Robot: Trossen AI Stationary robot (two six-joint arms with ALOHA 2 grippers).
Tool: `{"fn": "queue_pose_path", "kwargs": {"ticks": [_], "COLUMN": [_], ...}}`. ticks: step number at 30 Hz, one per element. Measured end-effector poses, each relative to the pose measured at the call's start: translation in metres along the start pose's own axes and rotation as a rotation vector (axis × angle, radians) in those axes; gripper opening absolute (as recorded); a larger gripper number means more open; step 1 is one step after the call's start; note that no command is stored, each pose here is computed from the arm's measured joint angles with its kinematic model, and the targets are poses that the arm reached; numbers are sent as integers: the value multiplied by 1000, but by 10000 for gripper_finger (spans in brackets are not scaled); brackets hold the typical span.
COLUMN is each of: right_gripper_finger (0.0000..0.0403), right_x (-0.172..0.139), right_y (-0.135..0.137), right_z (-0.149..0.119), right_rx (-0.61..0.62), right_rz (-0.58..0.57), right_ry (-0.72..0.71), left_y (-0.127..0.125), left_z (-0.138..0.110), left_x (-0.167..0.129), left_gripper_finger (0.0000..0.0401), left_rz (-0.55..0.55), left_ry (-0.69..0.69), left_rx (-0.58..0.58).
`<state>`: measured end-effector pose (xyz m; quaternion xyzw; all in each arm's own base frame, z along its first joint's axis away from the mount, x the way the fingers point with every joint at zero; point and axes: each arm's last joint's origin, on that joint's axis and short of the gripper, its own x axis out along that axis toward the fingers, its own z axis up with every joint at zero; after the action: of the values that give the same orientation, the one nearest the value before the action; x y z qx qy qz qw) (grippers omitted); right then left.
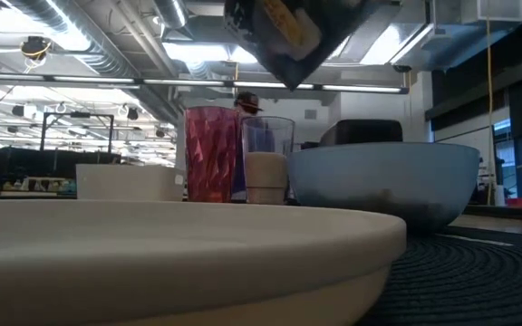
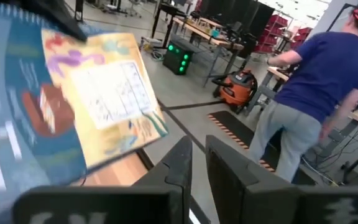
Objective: Arrange a breakfast setting
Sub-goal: Pour the cereal from the cereal box into the blue bowl
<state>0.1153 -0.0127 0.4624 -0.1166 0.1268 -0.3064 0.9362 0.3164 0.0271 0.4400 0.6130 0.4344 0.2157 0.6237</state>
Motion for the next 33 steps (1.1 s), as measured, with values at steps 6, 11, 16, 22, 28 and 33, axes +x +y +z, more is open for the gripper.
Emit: {"fn": "queue_pose_path", "kwargs": {"ticks": [6, 11, 16, 22, 28, 33], "right_gripper_finger": [50, 50, 50, 50, 50, 50], "right_x": [10, 17, 18, 18, 18, 18], "right_y": [10, 15, 16, 15, 15, 15], "right_z": [-5, -6, -5, -5, -6, -6], "right_rx": [-30, -45, -43, -44, -46, -48], "right_rz": [5, 0, -10, -37, -42, -43], "right_ry": [36, 54, 50, 54, 58, 60], "left_y": [7, 7, 6, 7, 9, 6], "left_z": [-23, -37, -51, -76, -120, -163], "left_x": [-4, -2, 7, 29, 57, 83], "left_gripper_finger": [39, 39, 39, 39, 38, 38], "left_rz": [-13, -63, -169, -276, -372, -487], "left_ry": [-11, -39, -116, -176, -204, -270], "left_rx": [-168, -279, -500, -731, -994, -1195]}}
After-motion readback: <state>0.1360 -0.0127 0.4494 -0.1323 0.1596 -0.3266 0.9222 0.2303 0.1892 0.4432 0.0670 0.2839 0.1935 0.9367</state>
